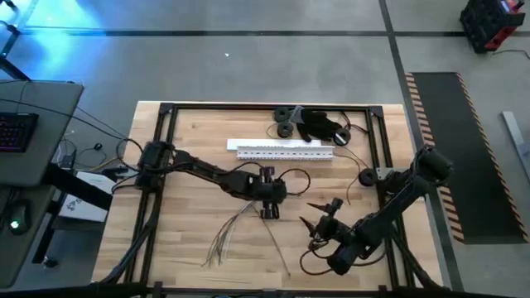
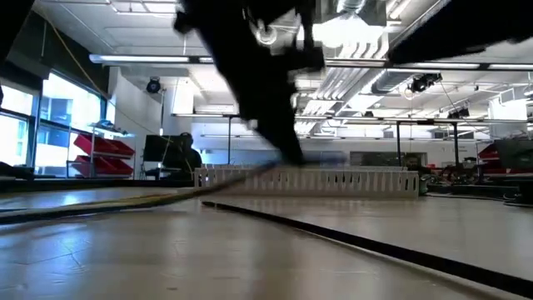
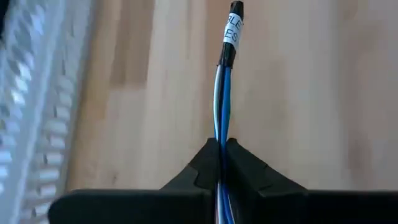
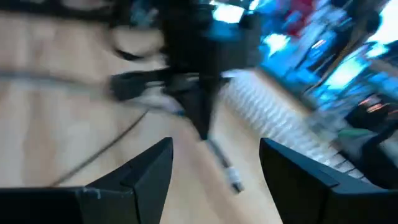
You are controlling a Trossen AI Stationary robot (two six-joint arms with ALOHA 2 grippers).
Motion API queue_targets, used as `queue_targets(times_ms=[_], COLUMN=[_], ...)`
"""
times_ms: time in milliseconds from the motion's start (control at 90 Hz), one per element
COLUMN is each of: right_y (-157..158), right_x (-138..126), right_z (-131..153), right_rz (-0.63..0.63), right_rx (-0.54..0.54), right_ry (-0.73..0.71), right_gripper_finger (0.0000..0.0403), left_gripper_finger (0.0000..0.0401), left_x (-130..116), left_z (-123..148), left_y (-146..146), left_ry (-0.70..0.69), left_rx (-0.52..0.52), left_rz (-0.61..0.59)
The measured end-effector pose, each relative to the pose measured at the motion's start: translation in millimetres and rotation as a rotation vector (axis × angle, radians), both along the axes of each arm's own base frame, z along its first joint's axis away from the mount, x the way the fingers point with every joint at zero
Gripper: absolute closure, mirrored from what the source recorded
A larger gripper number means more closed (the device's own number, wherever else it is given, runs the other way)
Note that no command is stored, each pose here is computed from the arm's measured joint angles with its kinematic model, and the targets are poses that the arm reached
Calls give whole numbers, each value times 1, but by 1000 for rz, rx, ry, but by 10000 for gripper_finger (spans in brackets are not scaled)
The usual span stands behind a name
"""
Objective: Ziptie cables
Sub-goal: Move the cables to the center of the table
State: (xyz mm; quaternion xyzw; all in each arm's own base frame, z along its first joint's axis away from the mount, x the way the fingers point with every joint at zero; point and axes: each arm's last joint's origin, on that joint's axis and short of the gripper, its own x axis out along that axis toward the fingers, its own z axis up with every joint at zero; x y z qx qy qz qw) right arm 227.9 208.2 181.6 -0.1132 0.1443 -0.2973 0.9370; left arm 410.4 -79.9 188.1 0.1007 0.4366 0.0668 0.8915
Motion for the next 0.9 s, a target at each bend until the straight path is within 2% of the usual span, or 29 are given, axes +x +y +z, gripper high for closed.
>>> queue_targets(times_ms=[122, 211, 367, 567, 722, 900], right_y=[7, 11, 16, 22, 23, 23], right_x=[-13, -20, -27, -35, -36, -36], right_z=[11, 19, 27, 27, 26, 25], right_rz=[-36, -13, 13, 47, 58, 73], right_rx=[-114, -133, -116, -119, -102, -84], right_ry=[-151, -156, -165, -166, -157, -134], right_gripper_finger=[179, 179, 179, 179, 179, 179], left_gripper_finger=[399, 400, 400, 397, 349, 272], left_x=[2, 9, 28, 47, 50, 43], left_z=[20, 29, 14, -10, -27, -14], left_y=[-17, -25, -26, -10, 3, 11], left_ry=[-97, -190, -303, -368, -307, -259], left_rx=[-109, -173, -256, -261, -285, -288], left_rz=[-27, -59, -110, -73, -76, -67])
